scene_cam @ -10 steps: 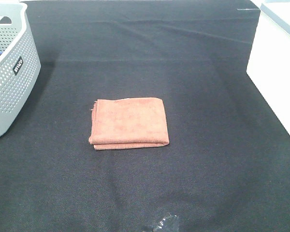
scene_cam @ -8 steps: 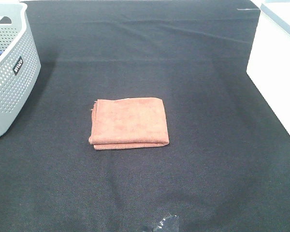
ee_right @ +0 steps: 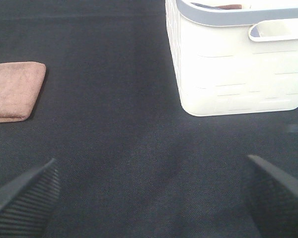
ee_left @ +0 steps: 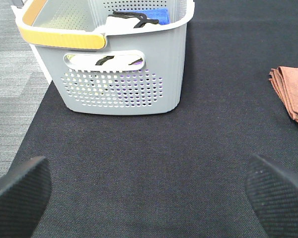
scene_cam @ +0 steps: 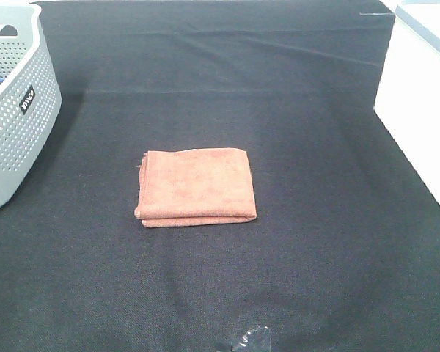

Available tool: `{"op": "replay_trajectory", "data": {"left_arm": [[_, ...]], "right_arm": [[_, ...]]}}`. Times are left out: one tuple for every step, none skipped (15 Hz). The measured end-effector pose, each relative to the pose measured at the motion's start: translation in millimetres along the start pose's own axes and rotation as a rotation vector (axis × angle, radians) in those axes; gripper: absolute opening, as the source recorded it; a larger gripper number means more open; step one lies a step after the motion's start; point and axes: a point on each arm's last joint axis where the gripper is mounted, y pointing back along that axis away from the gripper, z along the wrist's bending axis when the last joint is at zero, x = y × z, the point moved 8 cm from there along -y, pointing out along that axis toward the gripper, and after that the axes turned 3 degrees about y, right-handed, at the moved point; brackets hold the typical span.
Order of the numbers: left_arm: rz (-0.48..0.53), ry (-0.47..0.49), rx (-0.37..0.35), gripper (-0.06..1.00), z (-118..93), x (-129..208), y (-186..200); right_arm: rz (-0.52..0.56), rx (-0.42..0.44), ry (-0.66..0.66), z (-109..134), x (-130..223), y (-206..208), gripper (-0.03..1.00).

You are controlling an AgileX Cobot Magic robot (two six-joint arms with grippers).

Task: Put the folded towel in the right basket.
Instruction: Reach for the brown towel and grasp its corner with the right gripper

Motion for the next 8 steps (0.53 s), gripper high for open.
{"op": "replay_trajectory", "data": {"left_arm": [[0.0,0.0,0.0,0.99,0.0,0.0,0.0],[0.0,0.0,0.0,0.99,0.0,0.0,0.0],[0.0,0.0,0.0,0.99,0.0,0.0,0.0],[0.0,0.0,0.0,0.99,0.0,0.0,0.0],[0.0,0.0,0.0,0.99,0.0,0.0,0.0],[0.0,0.0,0.0,0.99,0.0,0.0,0.0],[0.0,0.0,0.0,0.99,0.0,0.0,0.0],[0.0,0.0,0.0,0.99,0.0,0.0,0.0]], "right_arm": [[0.0,0.0,0.0,0.0,0.0,0.0,0.96],[0.0,0.0,0.0,0.0,0.0,0.0,0.96],[0.0,0.0,0.0,0.0,0.0,0.0,0.96],[0.0,0.0,0.0,0.0,0.0,0.0,0.96],[0.0,0.0,0.0,0.0,0.0,0.0,0.96],[0.0,0.0,0.0,0.0,0.0,0.0,0.96],[0.0,0.0,0.0,0.0,0.0,0.0,0.96],[0.0,0.0,0.0,0.0,0.0,0.0,0.96]]}}
